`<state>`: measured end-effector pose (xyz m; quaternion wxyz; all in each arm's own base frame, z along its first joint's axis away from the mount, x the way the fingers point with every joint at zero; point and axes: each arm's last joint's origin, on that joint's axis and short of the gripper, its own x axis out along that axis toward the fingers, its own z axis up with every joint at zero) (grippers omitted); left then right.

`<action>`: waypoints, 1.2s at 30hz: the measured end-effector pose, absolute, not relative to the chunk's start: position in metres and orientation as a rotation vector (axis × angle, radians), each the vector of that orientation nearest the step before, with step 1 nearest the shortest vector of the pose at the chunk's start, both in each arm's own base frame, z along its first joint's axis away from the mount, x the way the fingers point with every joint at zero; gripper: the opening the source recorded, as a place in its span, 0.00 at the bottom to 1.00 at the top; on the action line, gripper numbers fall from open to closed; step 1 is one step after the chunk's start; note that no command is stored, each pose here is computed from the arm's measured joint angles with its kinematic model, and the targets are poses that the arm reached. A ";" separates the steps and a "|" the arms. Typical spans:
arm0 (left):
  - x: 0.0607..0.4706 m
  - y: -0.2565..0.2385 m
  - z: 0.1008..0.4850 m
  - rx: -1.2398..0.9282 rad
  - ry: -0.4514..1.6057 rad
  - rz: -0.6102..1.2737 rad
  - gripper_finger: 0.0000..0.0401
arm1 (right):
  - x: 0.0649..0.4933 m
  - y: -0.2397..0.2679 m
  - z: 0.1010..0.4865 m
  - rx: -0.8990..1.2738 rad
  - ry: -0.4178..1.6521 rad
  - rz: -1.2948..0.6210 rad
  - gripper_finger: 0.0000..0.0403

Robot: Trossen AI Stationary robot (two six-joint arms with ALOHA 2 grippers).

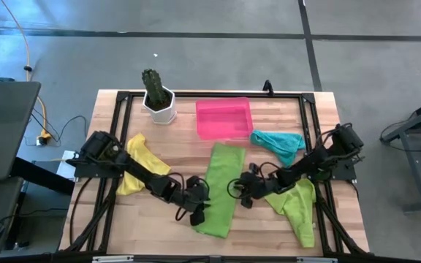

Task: Roll microfiber towels into tight, uniform cylinder then place into a basket
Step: Roll the green microfiber cloth

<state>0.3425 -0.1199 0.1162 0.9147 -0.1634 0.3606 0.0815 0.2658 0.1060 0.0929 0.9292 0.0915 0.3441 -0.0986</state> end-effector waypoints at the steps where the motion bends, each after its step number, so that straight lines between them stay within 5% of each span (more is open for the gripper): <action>1: 0.342 -0.122 0.114 -0.348 0.746 0.169 0.26 | 0.266 0.104 0.093 0.168 0.711 -0.204 0.18; 12: 0.343 -0.138 0.101 -0.438 0.699 0.179 0.26 | 0.276 0.072 0.094 -0.111 0.727 -0.225 0.18; 19: 0.346 -0.140 0.103 -0.416 0.664 0.145 0.26 | 0.274 0.078 0.108 -0.024 0.719 -0.111 0.18; 30: 0.347 -0.146 0.109 -0.059 0.652 -0.114 0.26 | 0.245 0.137 0.143 -0.105 0.635 0.278 0.19; 36: 0.348 -0.145 0.111 0.174 0.626 -0.160 0.32 | 0.234 0.153 0.141 -0.154 0.640 0.350 0.28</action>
